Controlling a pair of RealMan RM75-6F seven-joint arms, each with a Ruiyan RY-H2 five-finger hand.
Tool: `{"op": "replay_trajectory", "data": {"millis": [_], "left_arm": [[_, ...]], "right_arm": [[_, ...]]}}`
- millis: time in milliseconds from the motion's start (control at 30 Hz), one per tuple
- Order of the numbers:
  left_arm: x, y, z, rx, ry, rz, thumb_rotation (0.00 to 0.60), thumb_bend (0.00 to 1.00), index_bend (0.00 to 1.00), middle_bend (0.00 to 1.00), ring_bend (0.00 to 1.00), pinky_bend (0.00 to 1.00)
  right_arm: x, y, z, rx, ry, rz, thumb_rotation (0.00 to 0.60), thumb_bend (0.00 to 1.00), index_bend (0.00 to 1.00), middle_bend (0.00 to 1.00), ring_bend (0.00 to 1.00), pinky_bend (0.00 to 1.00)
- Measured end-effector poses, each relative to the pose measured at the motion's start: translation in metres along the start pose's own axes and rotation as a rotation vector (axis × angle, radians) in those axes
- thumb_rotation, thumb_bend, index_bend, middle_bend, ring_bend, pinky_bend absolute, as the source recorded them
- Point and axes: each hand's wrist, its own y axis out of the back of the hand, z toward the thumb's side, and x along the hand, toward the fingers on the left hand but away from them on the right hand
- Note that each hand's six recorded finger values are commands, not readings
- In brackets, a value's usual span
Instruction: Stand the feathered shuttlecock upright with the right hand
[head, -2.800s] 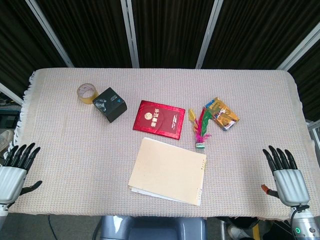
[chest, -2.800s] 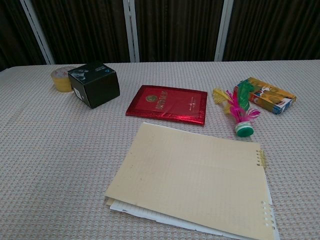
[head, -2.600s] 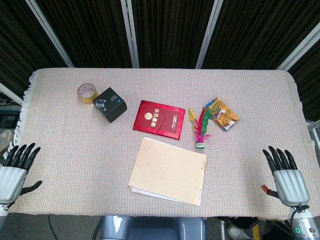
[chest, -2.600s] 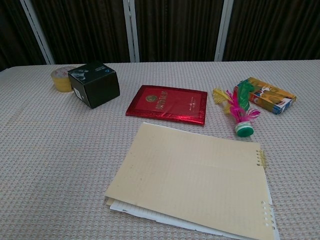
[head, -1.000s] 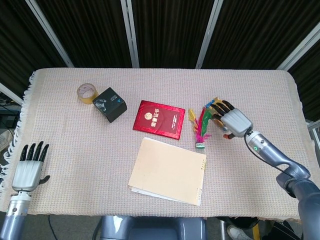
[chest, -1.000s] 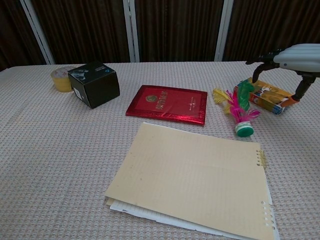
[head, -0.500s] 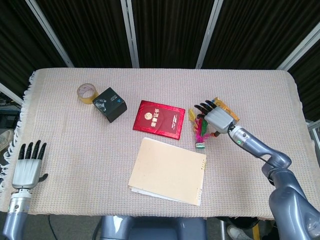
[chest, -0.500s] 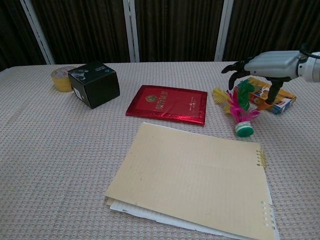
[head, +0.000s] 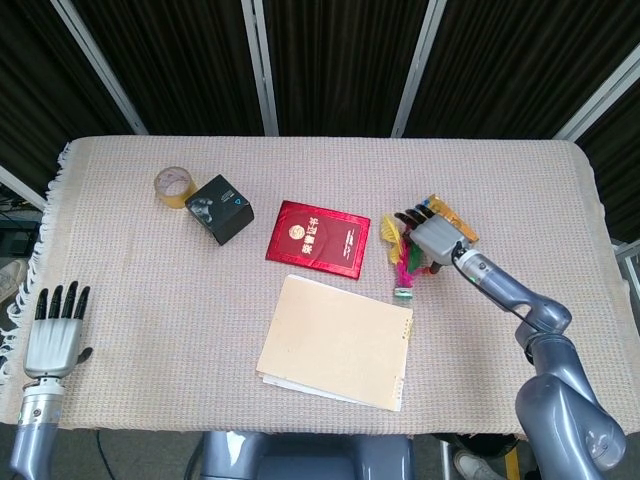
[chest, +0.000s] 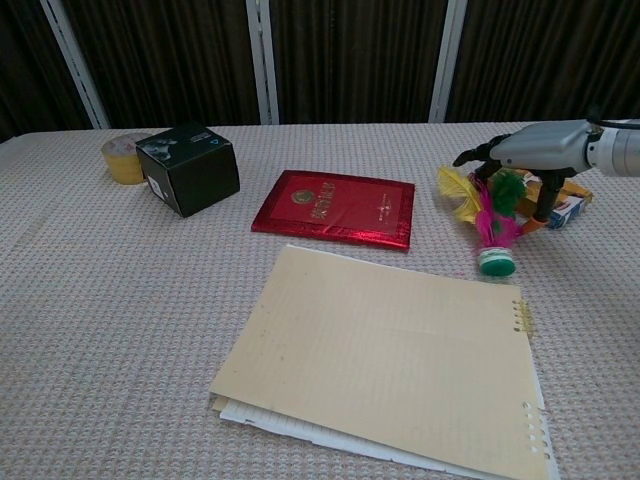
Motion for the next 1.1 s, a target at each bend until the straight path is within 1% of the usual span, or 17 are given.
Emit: {"op": "replay_trajectory", "data": {"millis": [33, 133, 333, 433, 500, 600, 800, 933, 1100], "left_arm": [[0.0, 0.0, 0.0, 0.0, -0.001, 0.001, 0.578, 0.06, 0.0, 0.0, 0.0, 0.0], [-0.001, 0.002, 0.001, -0.001, -0.004, 0.008, 0.577, 0.07, 0.0, 0.0, 0.0, 0.0], [-0.002, 0.002, 0.0, -0.006, -0.013, 0.009, 0.573, 0.07, 0.0, 0.0, 0.0, 0.0], [-0.003, 0.004, -0.001, -0.011, -0.02, 0.014, 0.575, 0.07, 0.0, 0.0, 0.0, 0.0], [-0.004, 0.004, -0.002, -0.014, -0.024, 0.013, 0.575, 0.07, 0.0, 0.0, 0.0, 0.0], [-0.005, 0.005, -0.003, -0.023, -0.032, 0.015, 0.577, 0.06, 0.0, 0.0, 0.0, 0.0], [-0.006, 0.007, -0.004, -0.043, -0.055, 0.008, 0.576, 0.07, 0.0, 0.0, 0.0, 0.0], [-0.006, 0.006, -0.005, -0.057, -0.071, -0.004, 0.578, 0.07, 0.0, 0.0, 0.0, 0.0], [-0.007, 0.006, -0.006, -0.075, -0.093, -0.017, 0.577, 0.07, 0.0, 0.0, 0.0, 0.0]], "right_arm": [[0.0, -0.002, 0.0, -0.004, -0.003, 0.006, 0.6, 0.14, 0.56, 0.0, 0.0, 0.0], [0.0, -0.006, 0.001, -0.01, -0.002, 0.012, 0.6, 0.16, 0.64, 0.03, 0.0, 0.0], [0.002, -0.01, 0.005, -0.017, -0.001, -0.001, 0.6, 0.19, 0.73, 0.1, 0.0, 0.0], [0.004, -0.008, 0.006, -0.028, 0.004, -0.026, 0.6, 0.2, 0.78, 0.14, 0.0, 0.0], [0.005, -0.007, 0.007, -0.025, 0.008, -0.044, 0.6, 0.2, 0.8, 0.15, 0.0, 0.0], [0.01, -0.003, 0.008, -0.004, 0.014, -0.083, 0.6, 0.21, 0.8, 0.16, 0.0, 0.0], [0.027, 0.011, 0.002, 0.058, 0.02, -0.188, 0.6, 0.21, 0.8, 0.16, 0.0, 0.0], [0.048, 0.021, -0.005, 0.089, 0.021, -0.275, 0.6, 0.21, 0.79, 0.16, 0.0, 0.0], [0.077, 0.035, -0.01, 0.148, 0.023, -0.382, 0.6, 0.2, 0.75, 0.15, 0.0, 0.0]]}}
